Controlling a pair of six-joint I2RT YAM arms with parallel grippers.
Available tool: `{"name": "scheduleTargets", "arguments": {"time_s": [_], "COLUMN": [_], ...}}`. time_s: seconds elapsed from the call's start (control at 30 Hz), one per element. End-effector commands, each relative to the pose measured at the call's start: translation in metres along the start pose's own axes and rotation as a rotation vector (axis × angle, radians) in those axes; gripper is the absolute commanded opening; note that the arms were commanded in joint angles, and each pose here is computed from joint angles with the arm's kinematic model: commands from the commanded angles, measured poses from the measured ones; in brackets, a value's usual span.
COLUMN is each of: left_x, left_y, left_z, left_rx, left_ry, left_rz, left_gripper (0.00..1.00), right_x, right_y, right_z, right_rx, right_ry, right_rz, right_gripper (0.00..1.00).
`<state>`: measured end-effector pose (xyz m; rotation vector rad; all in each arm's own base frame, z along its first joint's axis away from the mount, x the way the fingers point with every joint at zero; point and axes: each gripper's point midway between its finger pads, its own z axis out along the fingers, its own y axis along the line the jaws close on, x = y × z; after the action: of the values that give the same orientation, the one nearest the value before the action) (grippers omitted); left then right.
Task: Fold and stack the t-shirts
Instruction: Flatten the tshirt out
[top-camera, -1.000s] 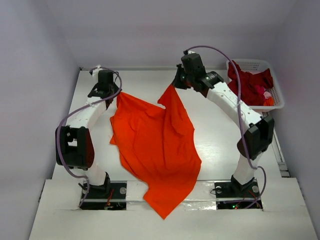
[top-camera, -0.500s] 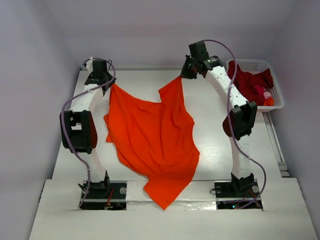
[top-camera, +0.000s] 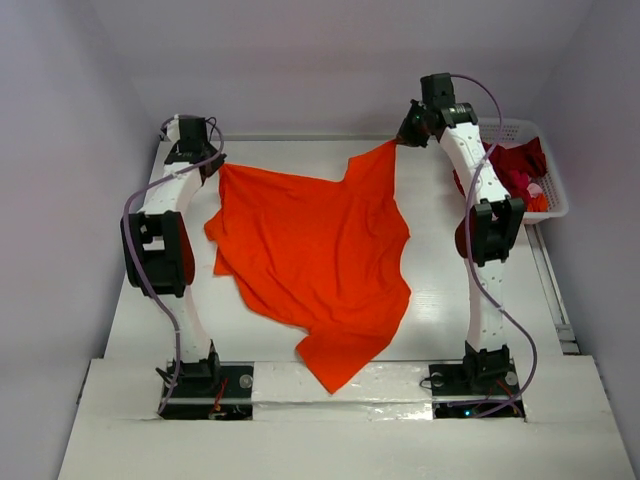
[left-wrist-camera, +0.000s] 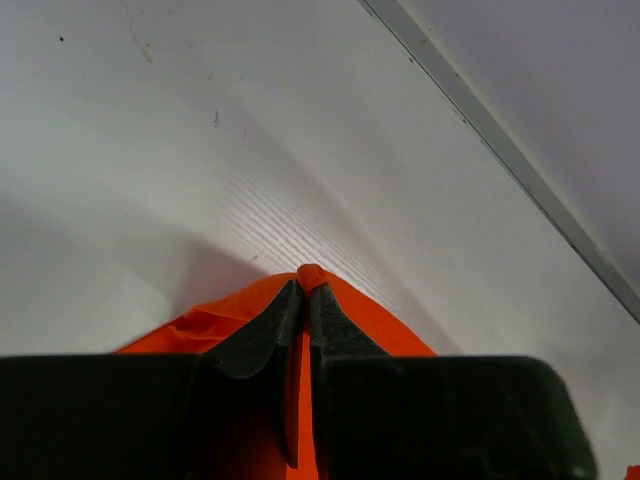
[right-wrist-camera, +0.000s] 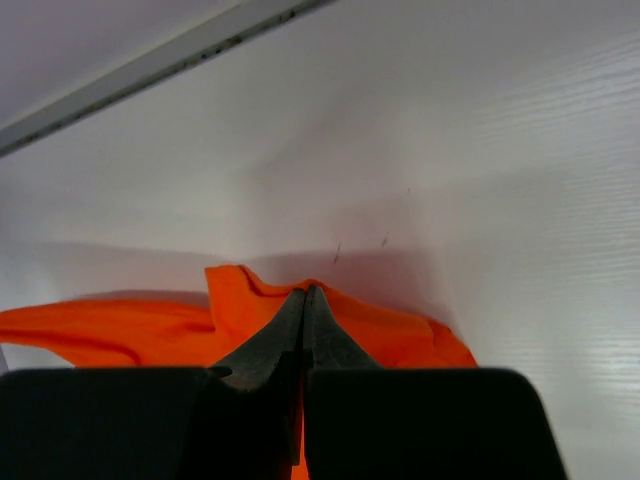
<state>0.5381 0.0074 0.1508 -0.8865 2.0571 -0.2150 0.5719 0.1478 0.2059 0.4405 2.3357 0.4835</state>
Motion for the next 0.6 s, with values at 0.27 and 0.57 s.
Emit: {"name": "scheduleTargets", "arguments": {"time_s": [0.27,0.57], "left_x": [-0.015,-0.008], "left_y": [-0.018,-0.007], "left_z": [0.016,0.039], "left_rx": [0.037,0.036], "left_ry": [-0.002,0.049], "left_rz": [-0.042,-0.109], "left_gripper": [0.0,0.0], "right_x": [-0.03,-0.05], "right_y": [-0.013,-0.024], "right_z": [0.027,0.031], "right_rx": [-0.074,-0.097], "right_ry": [-0.041,-0.086], "right_rz": [-0.016,0.019], "right_gripper": [0.0,0.0]}}
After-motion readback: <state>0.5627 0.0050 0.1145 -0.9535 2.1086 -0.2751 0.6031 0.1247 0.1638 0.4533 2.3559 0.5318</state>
